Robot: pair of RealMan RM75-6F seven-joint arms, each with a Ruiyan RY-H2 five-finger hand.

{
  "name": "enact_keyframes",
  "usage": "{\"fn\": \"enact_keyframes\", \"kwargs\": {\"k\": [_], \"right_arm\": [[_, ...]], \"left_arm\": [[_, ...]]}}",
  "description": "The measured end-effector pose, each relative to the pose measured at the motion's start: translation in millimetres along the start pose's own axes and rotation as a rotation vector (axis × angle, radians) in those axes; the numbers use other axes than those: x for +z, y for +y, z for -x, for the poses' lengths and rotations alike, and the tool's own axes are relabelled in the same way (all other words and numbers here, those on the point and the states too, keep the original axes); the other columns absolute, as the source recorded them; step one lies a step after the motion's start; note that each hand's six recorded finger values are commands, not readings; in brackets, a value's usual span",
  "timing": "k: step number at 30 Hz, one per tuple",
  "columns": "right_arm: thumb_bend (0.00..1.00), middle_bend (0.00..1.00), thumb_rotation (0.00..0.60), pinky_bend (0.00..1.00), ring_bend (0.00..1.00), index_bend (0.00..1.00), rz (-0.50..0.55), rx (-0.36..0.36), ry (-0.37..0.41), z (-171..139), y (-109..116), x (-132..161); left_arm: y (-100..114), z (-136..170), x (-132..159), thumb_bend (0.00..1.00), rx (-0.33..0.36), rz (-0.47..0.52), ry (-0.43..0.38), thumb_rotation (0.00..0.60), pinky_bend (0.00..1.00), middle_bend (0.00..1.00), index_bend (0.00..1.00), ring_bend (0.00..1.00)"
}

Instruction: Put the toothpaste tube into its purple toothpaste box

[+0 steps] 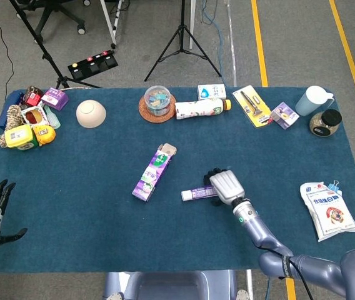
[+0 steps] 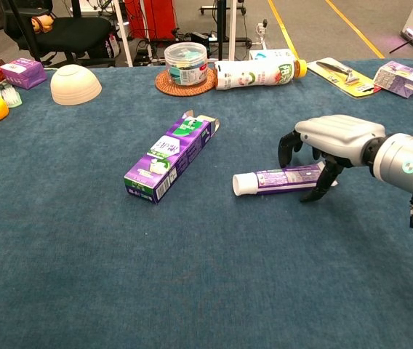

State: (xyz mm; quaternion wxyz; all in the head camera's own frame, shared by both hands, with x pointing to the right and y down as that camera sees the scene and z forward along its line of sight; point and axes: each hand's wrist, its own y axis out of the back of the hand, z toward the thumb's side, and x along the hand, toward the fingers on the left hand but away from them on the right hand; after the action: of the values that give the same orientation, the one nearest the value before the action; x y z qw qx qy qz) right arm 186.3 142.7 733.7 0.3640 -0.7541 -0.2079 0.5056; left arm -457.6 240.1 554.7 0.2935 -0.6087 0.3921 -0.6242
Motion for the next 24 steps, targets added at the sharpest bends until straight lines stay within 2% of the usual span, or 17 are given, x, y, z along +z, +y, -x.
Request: {"fn": "enact_keyframes", "kwargs": {"k": [15, 24], "right_arm": [[0.44, 0.56, 0.600, 0.63, 0.50, 0.51, 0.010, -0.041, 0.001, 7, -3, -4], [0.49, 0.58, 0.600, 0.66, 0.53, 0.52, -0.003, -0.125, 0.009, -10, 21, -19]], "left_arm": [[-3, -2, 1, 0.07, -0.012, -0.005, 0.008, 0.600, 0.15, 0.00, 0.00, 0.00], [0, -9, 8, 0.07, -0.004, 0.017, -0.030, 0.600, 0.16, 0.00, 0.00, 0.00]]}}
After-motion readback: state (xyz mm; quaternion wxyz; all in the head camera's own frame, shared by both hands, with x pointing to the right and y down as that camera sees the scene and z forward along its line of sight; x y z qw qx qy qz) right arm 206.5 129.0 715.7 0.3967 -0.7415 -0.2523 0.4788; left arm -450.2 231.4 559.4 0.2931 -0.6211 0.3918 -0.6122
